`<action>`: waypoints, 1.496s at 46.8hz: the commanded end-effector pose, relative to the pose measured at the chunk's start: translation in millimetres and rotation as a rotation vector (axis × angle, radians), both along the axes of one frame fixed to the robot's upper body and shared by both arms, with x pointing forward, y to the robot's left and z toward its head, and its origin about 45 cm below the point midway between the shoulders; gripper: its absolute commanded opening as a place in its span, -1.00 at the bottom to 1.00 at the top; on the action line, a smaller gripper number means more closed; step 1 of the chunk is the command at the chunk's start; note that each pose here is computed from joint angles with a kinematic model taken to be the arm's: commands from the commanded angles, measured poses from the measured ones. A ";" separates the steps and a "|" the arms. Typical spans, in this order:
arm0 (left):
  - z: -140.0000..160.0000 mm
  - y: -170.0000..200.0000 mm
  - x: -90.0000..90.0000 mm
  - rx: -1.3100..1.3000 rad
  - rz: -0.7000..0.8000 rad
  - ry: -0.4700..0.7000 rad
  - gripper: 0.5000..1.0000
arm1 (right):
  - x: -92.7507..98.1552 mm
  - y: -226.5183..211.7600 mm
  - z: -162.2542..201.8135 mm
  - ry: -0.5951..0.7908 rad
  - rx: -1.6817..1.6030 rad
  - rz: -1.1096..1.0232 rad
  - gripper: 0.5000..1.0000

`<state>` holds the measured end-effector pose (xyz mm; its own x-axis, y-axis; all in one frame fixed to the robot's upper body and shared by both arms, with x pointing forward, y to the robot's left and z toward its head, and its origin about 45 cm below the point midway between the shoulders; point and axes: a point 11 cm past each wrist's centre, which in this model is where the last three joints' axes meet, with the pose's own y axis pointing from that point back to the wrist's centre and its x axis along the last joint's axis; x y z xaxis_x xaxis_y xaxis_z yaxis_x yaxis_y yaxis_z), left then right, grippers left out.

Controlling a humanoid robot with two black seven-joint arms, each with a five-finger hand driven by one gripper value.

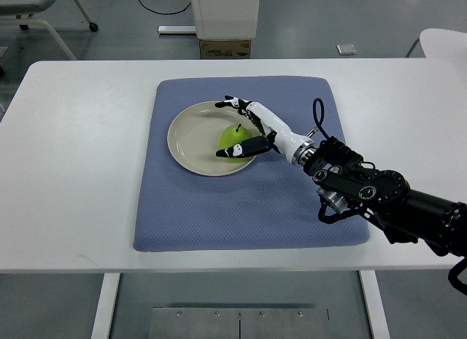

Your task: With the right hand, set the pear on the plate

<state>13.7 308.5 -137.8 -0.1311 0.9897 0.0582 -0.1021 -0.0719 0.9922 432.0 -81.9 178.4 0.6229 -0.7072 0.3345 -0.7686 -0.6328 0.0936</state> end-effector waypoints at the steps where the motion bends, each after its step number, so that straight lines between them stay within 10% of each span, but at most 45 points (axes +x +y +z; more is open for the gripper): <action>1: 0.0 0.1 0.1 0.000 0.001 0.000 1.00 | 1.1 0.0 1.4 -0.002 0.000 0.000 1.00; 70: 0.0 0.1 0.1 0.000 0.001 0.000 1.00 | 56.9 -141.1 38.8 0.218 0.549 -0.524 1.00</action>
